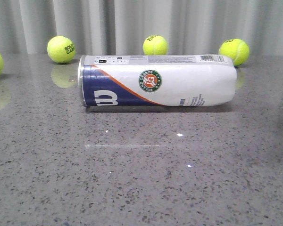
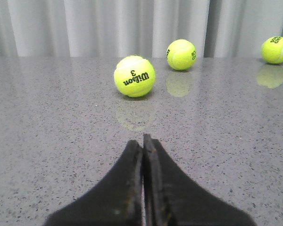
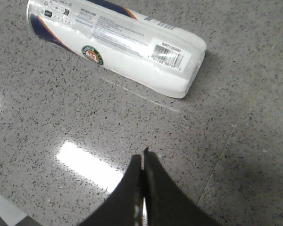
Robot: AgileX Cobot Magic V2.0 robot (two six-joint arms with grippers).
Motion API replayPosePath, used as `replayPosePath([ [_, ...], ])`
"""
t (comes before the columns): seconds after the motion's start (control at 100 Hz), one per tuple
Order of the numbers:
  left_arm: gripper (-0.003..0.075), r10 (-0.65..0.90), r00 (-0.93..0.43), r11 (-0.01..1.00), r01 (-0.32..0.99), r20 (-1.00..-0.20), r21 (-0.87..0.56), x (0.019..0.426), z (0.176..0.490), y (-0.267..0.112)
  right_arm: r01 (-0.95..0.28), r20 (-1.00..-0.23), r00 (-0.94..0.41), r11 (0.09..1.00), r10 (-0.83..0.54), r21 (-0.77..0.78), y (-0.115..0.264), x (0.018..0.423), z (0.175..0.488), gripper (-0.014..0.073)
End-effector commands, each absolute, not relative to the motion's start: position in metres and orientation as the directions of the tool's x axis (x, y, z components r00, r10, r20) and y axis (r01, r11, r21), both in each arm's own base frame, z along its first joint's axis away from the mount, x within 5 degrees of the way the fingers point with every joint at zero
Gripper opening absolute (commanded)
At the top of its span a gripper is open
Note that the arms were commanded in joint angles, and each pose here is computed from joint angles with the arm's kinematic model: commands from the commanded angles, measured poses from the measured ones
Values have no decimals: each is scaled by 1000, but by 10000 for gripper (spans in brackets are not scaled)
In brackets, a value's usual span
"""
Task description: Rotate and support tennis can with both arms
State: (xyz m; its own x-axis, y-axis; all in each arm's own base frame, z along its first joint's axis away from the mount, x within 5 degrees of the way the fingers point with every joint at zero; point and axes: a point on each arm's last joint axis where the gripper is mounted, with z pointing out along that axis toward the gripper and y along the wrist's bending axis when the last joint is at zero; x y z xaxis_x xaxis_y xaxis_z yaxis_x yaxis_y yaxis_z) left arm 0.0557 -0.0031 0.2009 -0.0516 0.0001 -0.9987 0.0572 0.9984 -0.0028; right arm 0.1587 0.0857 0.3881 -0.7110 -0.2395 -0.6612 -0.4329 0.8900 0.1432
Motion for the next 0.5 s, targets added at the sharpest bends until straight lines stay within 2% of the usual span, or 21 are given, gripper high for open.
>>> replayPosePath([
  [0.0, -21, -3, 20, 998, 57, -1000, -2, 55, 194, -3, -430, -777, -608, 890, -162, 151, 76, 143, 391, -57],
  [0.17, -21, -3, 20, 998, 57, -1000, -2, 55, 194, -3, -434, -877, -471, 891, -95, 136, 55, 101, 367, -57],
  [0.38, -21, -6, 71, 998, 59, -997, -2, 55, 199, -3, -449, -959, -282, 883, 1, 133, 31, 51, 340, -57],
  [0.49, -21, -9, 127, 998, 60, -992, -1, 53, 210, -3, -458, -977, -209, 880, 35, 130, 22, 32, 328, -57],
])
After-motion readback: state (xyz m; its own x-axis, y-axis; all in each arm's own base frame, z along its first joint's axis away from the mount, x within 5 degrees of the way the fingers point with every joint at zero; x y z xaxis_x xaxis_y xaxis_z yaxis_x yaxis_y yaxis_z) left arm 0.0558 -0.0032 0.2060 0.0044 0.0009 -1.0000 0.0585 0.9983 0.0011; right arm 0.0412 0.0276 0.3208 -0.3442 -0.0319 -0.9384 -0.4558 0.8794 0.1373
